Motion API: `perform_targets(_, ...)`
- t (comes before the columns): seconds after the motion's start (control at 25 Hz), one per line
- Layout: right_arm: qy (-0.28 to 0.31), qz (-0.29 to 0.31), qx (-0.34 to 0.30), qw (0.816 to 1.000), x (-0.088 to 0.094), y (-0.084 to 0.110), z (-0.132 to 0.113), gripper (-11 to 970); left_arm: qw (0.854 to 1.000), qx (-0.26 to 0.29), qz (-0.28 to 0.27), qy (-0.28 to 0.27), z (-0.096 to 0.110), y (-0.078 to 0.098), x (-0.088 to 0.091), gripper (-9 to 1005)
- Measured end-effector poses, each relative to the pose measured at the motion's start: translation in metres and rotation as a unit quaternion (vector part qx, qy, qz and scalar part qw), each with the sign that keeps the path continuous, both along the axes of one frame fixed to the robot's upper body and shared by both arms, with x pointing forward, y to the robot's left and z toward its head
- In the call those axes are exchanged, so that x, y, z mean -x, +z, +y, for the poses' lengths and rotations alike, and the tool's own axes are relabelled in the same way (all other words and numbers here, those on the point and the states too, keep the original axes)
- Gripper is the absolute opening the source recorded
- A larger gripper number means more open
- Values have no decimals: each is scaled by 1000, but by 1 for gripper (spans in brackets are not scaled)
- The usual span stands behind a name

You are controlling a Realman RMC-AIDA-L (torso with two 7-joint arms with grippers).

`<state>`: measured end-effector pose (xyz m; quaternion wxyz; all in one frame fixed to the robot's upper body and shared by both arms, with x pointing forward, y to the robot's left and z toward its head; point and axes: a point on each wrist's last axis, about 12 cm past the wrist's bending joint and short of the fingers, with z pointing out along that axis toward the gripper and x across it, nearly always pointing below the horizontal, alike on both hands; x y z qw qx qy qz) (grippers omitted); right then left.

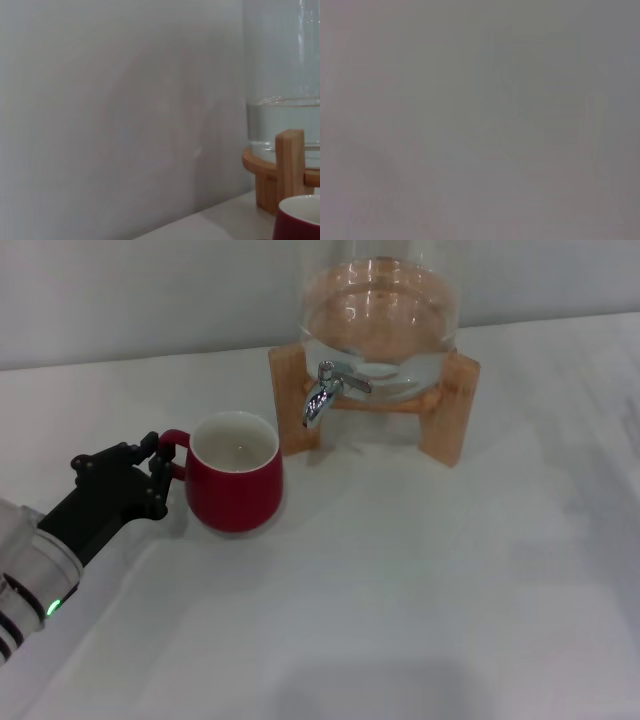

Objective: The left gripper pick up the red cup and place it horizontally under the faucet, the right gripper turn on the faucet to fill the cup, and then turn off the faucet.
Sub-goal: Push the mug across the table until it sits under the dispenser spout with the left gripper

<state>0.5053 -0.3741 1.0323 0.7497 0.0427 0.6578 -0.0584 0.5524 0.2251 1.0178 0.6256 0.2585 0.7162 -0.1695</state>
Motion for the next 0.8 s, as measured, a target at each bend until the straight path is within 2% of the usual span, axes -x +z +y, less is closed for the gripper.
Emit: perform_targets(0.8, 7, -6, -2, 1000, -6, 3, 4, 658, 998, -28, -2, -58, -25, 10, -17, 142)
